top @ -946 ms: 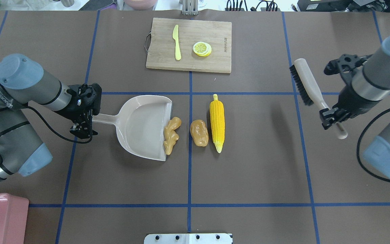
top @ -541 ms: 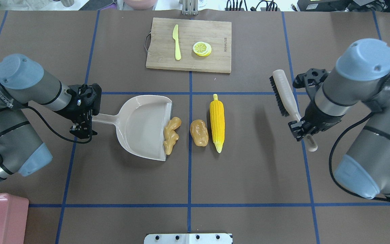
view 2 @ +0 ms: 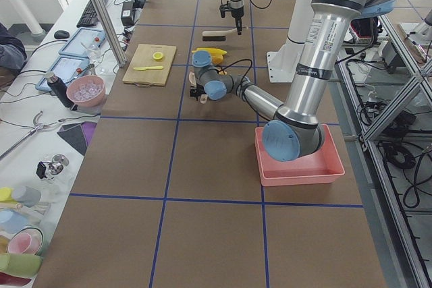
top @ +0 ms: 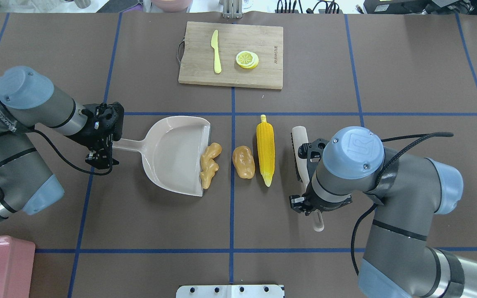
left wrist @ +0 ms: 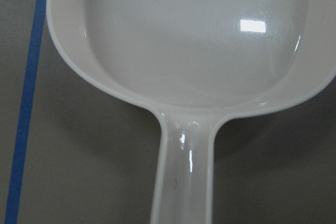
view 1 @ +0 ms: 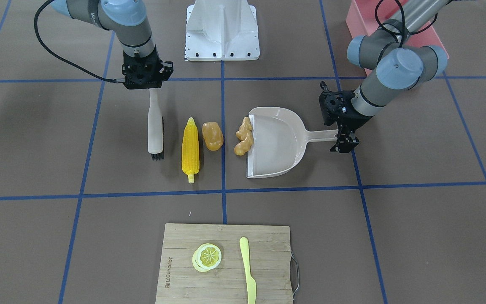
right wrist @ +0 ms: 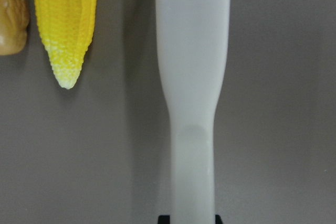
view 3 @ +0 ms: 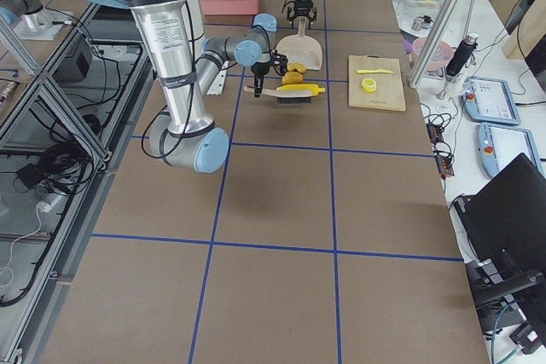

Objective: Sweep and dump trash into bin
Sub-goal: 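Sweep the corn and potatoes into the dustpan with the right gripper's brush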

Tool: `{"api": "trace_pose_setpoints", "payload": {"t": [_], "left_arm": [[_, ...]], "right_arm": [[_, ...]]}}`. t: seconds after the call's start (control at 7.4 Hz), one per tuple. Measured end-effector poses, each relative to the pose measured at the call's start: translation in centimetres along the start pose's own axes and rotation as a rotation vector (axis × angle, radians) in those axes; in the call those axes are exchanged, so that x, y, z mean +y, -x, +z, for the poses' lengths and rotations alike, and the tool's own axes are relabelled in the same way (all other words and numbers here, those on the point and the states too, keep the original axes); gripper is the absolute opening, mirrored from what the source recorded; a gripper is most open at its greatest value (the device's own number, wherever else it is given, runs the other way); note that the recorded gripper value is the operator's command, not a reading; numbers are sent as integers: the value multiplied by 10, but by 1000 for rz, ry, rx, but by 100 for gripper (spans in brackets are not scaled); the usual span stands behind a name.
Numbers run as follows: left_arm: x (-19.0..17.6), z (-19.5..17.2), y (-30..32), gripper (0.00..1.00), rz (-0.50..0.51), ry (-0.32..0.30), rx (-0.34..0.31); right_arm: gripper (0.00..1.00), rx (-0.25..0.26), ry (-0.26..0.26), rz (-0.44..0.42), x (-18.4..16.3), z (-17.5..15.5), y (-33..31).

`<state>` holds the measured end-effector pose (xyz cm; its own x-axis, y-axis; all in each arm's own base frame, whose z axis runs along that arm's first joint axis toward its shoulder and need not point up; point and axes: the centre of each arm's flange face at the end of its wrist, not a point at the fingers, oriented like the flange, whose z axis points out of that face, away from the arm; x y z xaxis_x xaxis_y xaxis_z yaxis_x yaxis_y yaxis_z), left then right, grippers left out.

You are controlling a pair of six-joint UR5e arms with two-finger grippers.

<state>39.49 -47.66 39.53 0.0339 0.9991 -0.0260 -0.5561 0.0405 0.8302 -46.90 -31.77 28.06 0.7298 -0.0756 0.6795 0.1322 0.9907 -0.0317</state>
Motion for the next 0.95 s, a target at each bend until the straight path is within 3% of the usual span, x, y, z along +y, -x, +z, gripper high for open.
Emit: {"api": "trace_pose_setpoints", "payload": {"t": [0.95], "left_arm": [[-1,0,-1,69,0,-3,6]], "right_arm": [[0,-43,-32,2,-25,20,83]]}}
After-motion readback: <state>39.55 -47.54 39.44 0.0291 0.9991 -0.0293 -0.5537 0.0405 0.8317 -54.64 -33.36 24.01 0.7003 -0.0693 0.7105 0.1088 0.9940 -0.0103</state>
